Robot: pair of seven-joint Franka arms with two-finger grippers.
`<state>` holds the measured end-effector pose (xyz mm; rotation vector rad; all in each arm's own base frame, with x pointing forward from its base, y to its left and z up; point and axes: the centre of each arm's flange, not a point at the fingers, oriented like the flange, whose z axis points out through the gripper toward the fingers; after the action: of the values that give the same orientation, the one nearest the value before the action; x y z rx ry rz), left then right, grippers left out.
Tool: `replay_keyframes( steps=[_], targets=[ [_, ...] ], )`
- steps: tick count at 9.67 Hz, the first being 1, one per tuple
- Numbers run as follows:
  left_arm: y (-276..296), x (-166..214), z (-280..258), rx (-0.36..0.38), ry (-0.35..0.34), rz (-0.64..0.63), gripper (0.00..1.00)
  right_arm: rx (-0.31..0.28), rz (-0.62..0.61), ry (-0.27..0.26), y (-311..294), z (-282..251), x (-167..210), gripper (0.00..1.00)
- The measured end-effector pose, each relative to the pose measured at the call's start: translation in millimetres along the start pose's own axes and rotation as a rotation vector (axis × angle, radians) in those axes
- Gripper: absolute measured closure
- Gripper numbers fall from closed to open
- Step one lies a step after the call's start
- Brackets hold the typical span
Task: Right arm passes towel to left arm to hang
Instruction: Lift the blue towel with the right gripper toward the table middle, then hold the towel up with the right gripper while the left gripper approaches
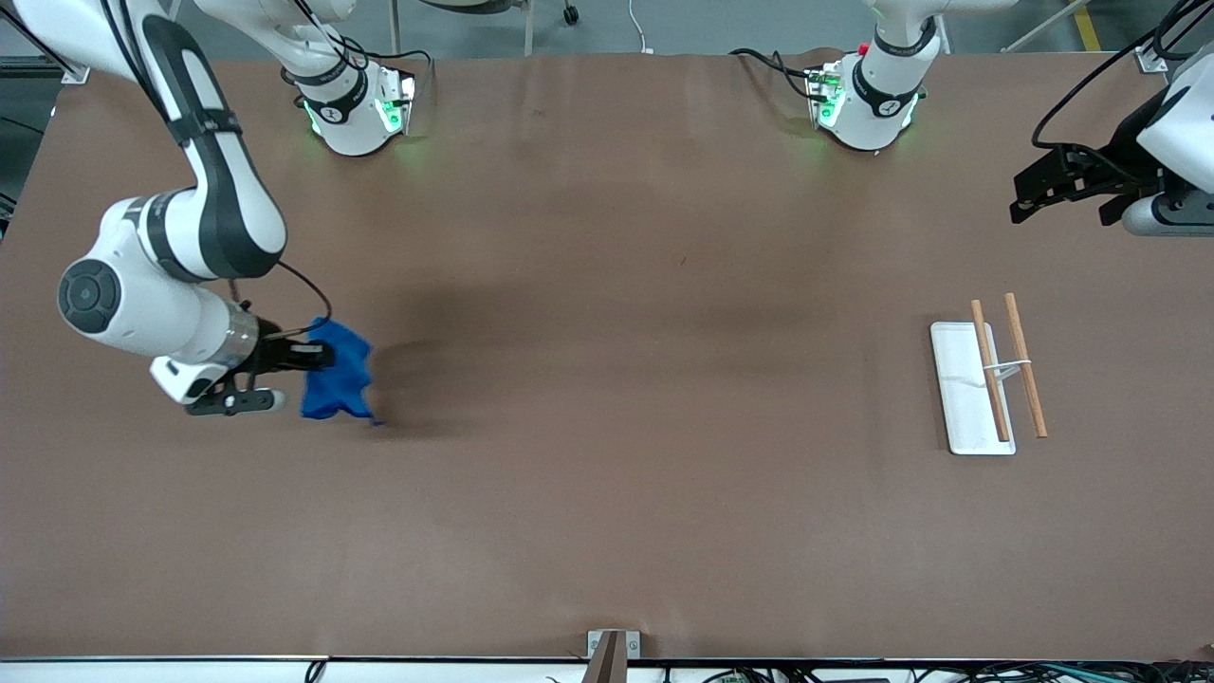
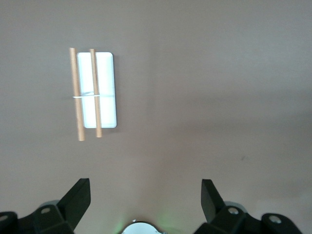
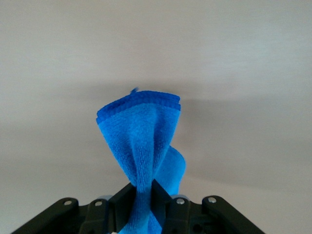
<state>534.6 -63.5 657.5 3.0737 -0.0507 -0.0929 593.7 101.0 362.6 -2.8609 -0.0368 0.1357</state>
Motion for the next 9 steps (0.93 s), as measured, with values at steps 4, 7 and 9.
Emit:
replay_keyframes(
  steps=[4,7,9],
  targets=[
    [24.2,-0.3,23.0,-0.264,-0.071,0.079,0.00,0.426,-0.014,-0.013,-156.8,-19.5,-24.2,0.87],
    [32.8,1.4,72.5,-0.510,-0.165,0.131,0.00,0.710,-0.010,-0.050,-255.7,-42.3,-50.5,0.87],
    [40.2,5.2,99.0,-0.683,-0.169,0.089,0.00,0.853,0.038,-0.047,-298.7,-49.0,-64.7,0.87]
  ],
)
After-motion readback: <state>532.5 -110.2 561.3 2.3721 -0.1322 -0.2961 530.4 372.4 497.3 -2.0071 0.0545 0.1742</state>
